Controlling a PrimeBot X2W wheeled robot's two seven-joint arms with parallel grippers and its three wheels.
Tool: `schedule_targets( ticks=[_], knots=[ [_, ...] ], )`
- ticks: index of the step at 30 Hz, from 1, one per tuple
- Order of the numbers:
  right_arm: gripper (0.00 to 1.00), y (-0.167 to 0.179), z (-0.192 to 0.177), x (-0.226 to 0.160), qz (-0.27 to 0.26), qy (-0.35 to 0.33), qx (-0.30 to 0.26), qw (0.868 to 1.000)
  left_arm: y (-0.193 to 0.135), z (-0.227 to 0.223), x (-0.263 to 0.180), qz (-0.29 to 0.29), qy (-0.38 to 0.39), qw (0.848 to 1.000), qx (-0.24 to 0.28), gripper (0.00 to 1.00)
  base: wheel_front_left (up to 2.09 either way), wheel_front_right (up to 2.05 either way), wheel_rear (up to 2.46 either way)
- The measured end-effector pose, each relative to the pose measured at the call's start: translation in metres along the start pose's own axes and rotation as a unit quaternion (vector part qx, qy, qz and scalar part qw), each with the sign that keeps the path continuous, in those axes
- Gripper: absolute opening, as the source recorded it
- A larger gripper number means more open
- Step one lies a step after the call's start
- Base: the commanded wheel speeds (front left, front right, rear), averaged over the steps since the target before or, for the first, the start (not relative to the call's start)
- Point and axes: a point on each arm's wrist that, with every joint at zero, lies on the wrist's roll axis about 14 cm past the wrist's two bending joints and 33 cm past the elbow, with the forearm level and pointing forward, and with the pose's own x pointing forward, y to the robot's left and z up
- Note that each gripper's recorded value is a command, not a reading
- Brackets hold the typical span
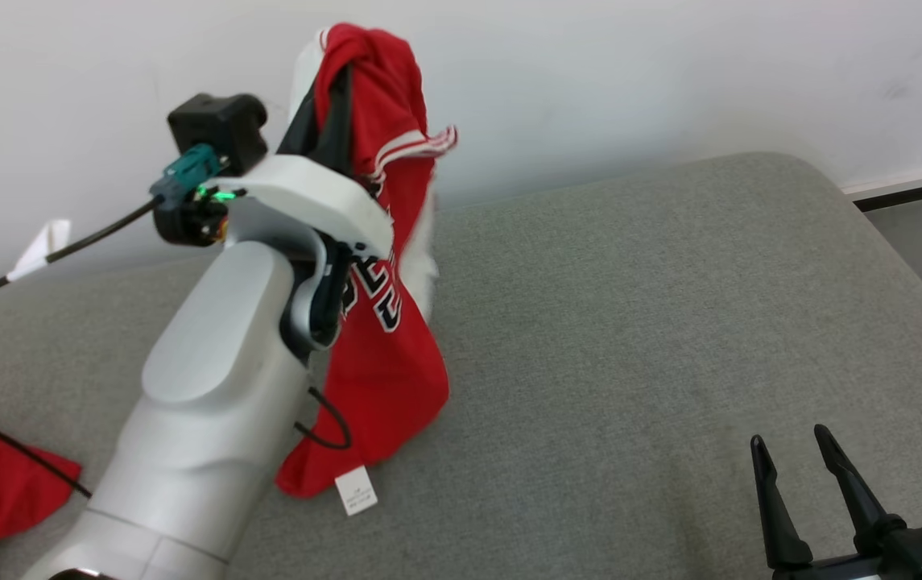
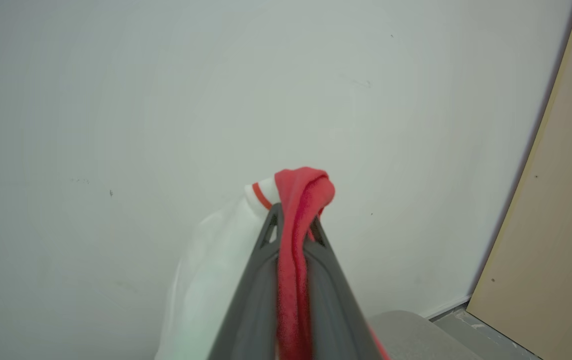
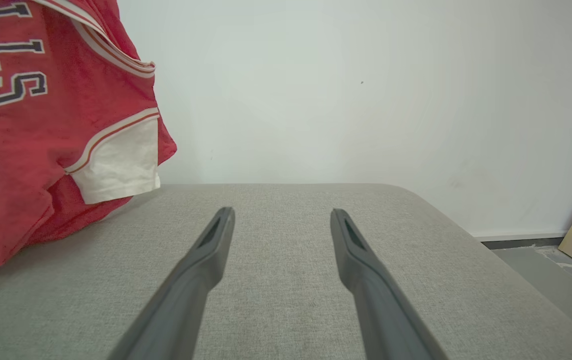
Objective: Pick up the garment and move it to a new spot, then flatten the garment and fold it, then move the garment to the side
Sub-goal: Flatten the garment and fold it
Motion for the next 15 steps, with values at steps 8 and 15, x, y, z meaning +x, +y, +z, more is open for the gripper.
schedule_targets(
  ticks=[8,15],
  knots=[
    [1.00,0.002,0.002,-0.004,0.003,-0.002,0.000,1.000,-0.035,0.044,0.017,-0.038,-0.053,0.998,0.003,0.00,0.00,0.00,0.00],
    [1.00,-0.006,-0.002,-0.011,-0.007,0.003,0.000,1.000,-0.052,0.070,0.012,-0.069,-0.077,0.995,-0.005,0.00,0.00,0.00,0.00]
  ],
)
